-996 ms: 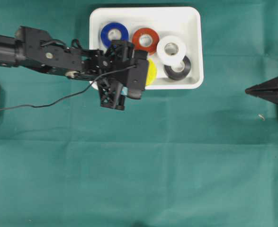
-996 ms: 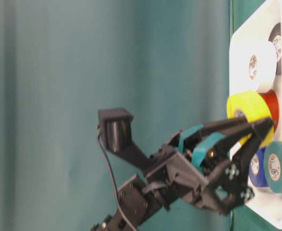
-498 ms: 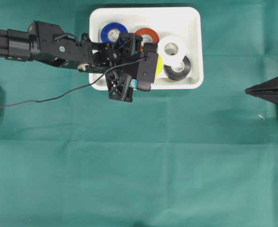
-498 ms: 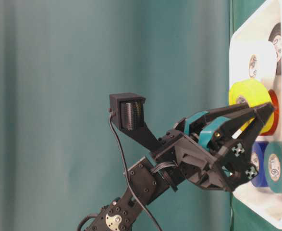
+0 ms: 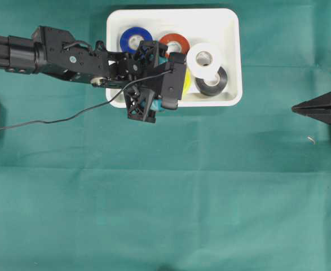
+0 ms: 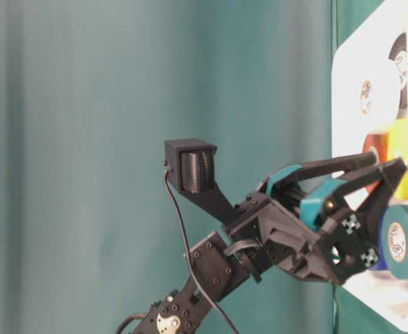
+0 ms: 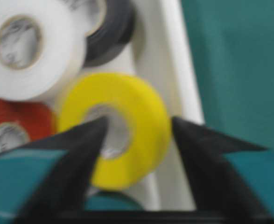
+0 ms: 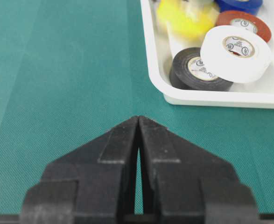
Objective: Put the tape into the white case with the left arm.
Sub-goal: 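Carry the yellow tape with the left gripper into the tray center, then release the yellow tape and retract the left gripper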
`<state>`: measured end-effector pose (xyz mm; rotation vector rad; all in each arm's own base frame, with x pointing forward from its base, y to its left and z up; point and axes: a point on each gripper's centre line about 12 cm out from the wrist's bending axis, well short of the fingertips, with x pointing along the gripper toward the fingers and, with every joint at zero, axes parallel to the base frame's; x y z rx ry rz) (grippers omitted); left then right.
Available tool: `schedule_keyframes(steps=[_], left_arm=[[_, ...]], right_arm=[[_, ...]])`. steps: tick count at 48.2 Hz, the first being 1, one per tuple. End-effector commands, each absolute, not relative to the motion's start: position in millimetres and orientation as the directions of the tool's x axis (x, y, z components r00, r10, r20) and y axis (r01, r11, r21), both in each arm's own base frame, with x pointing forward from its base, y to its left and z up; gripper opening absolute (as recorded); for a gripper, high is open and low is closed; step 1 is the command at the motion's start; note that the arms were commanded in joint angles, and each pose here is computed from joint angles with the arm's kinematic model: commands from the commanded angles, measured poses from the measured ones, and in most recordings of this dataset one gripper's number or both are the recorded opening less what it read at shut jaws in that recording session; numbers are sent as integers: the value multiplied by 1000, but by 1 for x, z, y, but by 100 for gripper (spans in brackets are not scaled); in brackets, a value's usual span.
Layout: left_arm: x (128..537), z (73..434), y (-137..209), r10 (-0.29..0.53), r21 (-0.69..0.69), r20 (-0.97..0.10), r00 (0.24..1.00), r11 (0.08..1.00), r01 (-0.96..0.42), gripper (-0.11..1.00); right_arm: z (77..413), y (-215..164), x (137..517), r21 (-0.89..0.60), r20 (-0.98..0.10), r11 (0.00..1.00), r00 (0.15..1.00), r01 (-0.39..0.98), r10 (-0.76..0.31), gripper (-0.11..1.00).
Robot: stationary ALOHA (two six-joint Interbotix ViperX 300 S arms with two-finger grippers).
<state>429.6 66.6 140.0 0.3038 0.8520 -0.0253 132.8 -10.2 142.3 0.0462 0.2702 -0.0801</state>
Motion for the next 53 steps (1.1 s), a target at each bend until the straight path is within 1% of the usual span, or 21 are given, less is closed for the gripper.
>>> schedule_keyframes(steps=[1, 3, 4, 6, 9, 28, 41, 47, 53], left_arm=[[430, 166, 67, 106, 270, -698, 708, 955, 123, 80], [429, 167, 66, 107, 271, -696, 710, 955, 123, 88], [428, 168, 66, 107, 272, -695, 711, 955, 122, 88], [427, 170, 66, 107, 272, -692, 714, 955, 120, 82], [426, 172, 65, 107, 273, -690, 716, 955, 120, 78], [421, 185, 54, 91, 277, -668, 738, 952, 133, 78], [401, 195, 38, 69, 282, -637, 768, 948, 148, 77], [391, 198, 30, 59, 251, -618, 784, 960, 126, 76], [380, 201, 22, 44, 188, -603, 796, 978, 88, 76]], right_arm=[[147, -10, 135, 32, -255, 996, 964, 85, -74, -9], [147, -10, 135, 34, -255, 996, 964, 85, -74, -9], [147, -10, 135, 32, -254, 996, 965, 85, -74, -9], [147, -10, 135, 32, -254, 996, 965, 85, -74, -9], [147, -10, 135, 34, -254, 996, 965, 85, -74, -9], [147, -10, 135, 32, -252, 996, 965, 85, -74, -9], [147, -10, 135, 32, -255, 996, 964, 85, -74, -9], [147, -10, 135, 32, -254, 996, 965, 85, -74, -9], [147, -10, 135, 32, -254, 996, 965, 85, -74, -9]])
